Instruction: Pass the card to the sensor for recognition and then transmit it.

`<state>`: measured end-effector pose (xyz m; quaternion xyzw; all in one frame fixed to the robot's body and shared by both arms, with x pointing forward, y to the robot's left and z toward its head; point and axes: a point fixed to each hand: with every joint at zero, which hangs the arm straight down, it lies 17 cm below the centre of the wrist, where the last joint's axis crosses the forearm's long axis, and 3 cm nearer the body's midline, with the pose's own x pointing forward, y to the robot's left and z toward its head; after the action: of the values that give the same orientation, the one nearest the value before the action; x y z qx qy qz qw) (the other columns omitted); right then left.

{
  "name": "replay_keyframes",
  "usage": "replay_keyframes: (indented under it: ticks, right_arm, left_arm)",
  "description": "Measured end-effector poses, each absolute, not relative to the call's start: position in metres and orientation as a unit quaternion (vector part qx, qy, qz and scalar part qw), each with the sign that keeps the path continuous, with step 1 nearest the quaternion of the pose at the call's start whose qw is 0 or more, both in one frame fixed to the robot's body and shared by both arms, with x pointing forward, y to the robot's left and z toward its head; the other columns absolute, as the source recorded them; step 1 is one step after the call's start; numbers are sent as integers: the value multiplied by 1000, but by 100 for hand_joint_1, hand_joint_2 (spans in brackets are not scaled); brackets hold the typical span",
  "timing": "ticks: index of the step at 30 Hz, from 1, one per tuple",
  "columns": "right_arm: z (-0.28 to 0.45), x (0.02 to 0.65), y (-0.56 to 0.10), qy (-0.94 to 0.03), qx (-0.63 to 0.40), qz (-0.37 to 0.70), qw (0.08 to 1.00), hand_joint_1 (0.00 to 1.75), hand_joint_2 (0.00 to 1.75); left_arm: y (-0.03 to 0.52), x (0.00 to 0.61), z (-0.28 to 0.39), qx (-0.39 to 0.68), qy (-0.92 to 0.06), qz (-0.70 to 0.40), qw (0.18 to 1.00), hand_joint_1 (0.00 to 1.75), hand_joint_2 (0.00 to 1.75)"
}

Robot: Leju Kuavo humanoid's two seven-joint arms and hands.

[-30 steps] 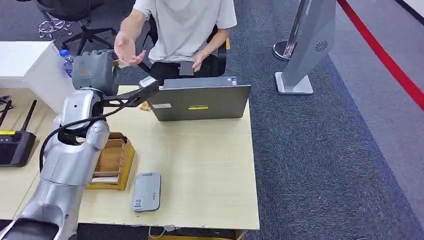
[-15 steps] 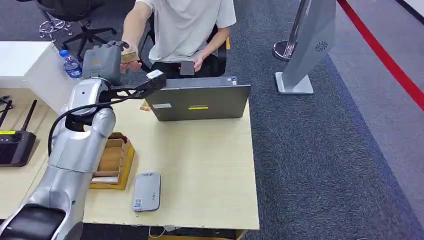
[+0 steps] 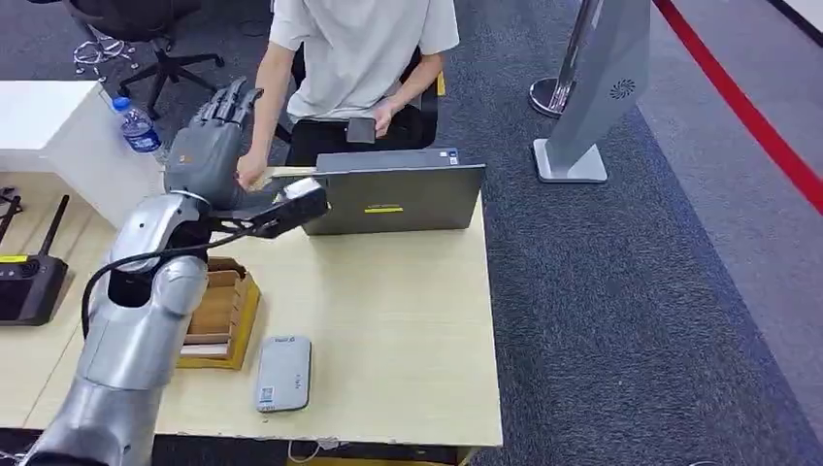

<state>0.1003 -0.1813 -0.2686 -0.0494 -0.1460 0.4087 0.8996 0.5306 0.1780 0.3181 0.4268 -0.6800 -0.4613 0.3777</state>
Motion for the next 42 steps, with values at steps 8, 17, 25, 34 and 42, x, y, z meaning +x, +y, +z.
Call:
replay_keyframes:
  ticks: [8,17,25,34,42]
  right_arm:
    - [-270,98,-186,-145,-52,371,916,0,175]
    - [-270,97,-188,-148,-53,360,920,0,175]
    - [-270,98,-188,-148,-54,365,918,0,175]
    - [-270,98,-188,-151,-54,371,915,0,175]
    - [-270,98,-187,-152,-53,373,914,0,175]
  left_arm:
    - [206,434,241,389,-683,-540,301,0,175]
    - [229,351,168,335,-669,-613,254,0,175]
    - [254,341,142,344,-646,-622,278,0,175]
    - [277,350,116,353,-626,-618,319,0,175]
    - [293,356,108,368,-624,-603,334,0,175]
